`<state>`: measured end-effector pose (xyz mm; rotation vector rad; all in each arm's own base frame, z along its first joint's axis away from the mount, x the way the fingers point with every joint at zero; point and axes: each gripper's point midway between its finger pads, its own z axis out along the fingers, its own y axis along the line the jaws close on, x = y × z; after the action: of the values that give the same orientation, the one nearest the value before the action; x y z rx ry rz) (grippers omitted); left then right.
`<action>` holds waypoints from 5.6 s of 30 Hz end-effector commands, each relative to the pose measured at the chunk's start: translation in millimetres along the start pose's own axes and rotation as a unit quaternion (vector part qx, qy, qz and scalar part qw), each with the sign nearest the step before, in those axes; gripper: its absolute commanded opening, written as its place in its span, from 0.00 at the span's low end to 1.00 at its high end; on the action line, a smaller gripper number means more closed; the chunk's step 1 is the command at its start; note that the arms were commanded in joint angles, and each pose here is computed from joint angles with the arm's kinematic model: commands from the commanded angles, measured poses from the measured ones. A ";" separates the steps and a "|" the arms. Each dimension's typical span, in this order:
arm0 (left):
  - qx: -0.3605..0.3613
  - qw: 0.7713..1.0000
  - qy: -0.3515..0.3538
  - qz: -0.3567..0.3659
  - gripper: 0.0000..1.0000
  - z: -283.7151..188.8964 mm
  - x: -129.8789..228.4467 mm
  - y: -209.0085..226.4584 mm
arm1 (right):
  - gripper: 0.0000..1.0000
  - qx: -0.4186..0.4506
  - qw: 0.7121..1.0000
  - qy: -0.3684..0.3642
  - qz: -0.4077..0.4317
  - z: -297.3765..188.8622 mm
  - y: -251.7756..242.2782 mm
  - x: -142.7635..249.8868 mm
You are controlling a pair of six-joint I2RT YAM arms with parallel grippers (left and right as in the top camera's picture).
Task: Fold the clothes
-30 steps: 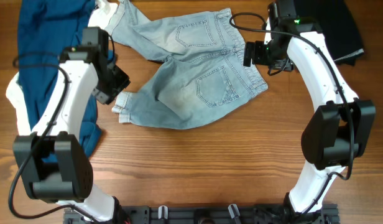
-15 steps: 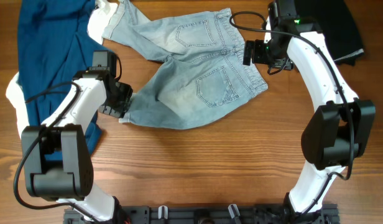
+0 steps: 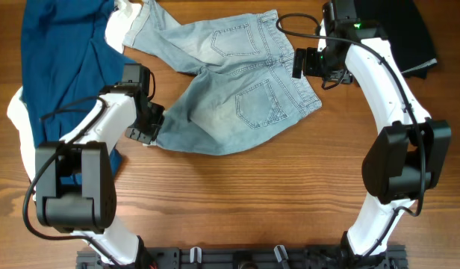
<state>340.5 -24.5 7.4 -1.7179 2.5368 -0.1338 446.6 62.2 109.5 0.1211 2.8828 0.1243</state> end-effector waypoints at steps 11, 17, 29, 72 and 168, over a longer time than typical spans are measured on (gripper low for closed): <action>0.177 0.975 -0.095 0.094 0.04 -99.6 -20.2 -53.7 | 1.00 0.004 1.000 -0.006 -0.003 2.6 -3.2 -3.3; 0.205 0.961 -0.167 0.078 0.04 -120.1 -44.4 -66.4 | 0.99 -0.006 1.000 -0.006 -0.008 2.5 0.6 -3.4; 0.103 0.974 -0.167 0.109 1.00 -23.8 -66.1 -61.3 | 0.96 -0.003 1.000 -0.012 -0.013 2.4 0.2 -6.3; 0.029 0.984 -0.038 0.170 0.04 55.7 -0.6 58.9 | 0.98 0.046 0.977 0.041 0.202 82.8 -14.6 75.4; -0.125 0.884 0.064 0.446 0.04 85.7 -13.1 3.8 | 0.99 -0.047 0.992 -0.114 -0.004 -84.9 25.0 59.5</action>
<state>449.8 -22.9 -6.5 -0.2469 2.8861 0.0380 365.3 87.2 171.7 0.1468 2.6714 0.2495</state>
